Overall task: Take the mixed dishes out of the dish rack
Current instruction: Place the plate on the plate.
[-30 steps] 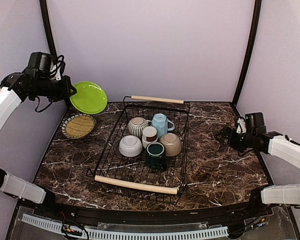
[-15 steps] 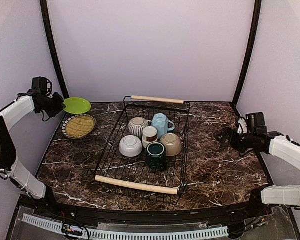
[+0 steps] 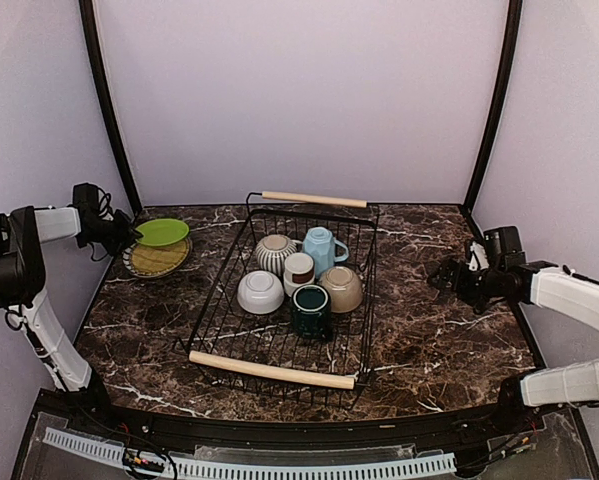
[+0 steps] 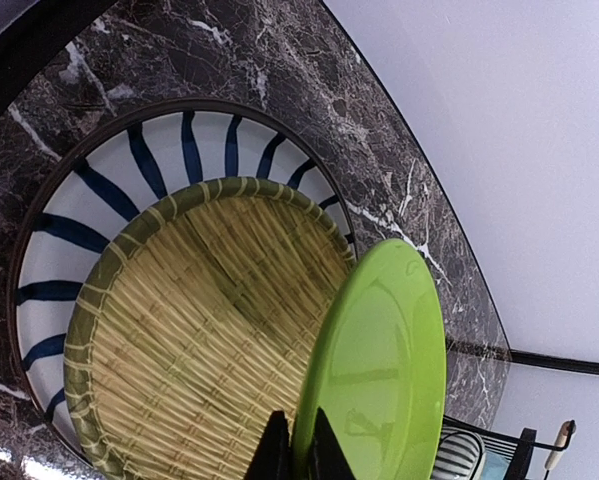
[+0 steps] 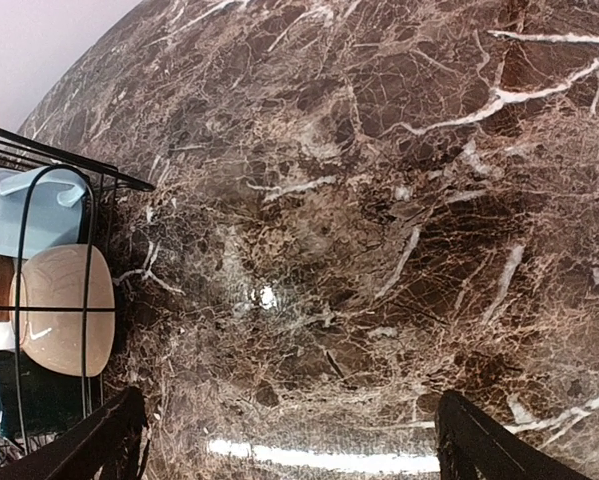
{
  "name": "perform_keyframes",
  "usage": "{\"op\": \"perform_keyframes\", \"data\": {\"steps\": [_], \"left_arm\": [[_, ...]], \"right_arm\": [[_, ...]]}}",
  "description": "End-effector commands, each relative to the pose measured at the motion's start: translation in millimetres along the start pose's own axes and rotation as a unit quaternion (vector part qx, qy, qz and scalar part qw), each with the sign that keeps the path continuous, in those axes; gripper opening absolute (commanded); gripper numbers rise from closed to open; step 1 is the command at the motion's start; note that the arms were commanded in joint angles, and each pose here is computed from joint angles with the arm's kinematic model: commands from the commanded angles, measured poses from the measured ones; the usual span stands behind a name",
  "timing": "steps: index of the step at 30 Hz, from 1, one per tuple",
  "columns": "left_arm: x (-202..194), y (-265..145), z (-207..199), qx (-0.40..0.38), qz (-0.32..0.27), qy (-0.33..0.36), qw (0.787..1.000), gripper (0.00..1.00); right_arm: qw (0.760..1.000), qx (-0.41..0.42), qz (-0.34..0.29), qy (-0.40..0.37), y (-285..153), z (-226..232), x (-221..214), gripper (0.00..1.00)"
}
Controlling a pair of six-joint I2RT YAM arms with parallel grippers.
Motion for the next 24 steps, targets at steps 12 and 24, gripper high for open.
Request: {"op": "perform_keyframes", "data": {"steps": [12,24], "left_arm": [[-1,26,28,0.015,0.025,-0.012,1.0,0.05],[2,27,34,0.037,0.022,-0.006,0.999,0.3]], "right_arm": [[1.0,0.029,-0.006,-0.003,14,9,13,0.99],[1.0,0.018,-0.009,-0.008,11,8,14,0.99]]}}
Point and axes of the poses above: each gripper's point midway between its finger pads, its own y axis out along the fingers, its own z axis along the line the jaws close on, x = y × z, the point moved 4 cm from there along -y, back along the fingers, and after that the axes turned 6 degrees about -y, right-handed, at the moved point
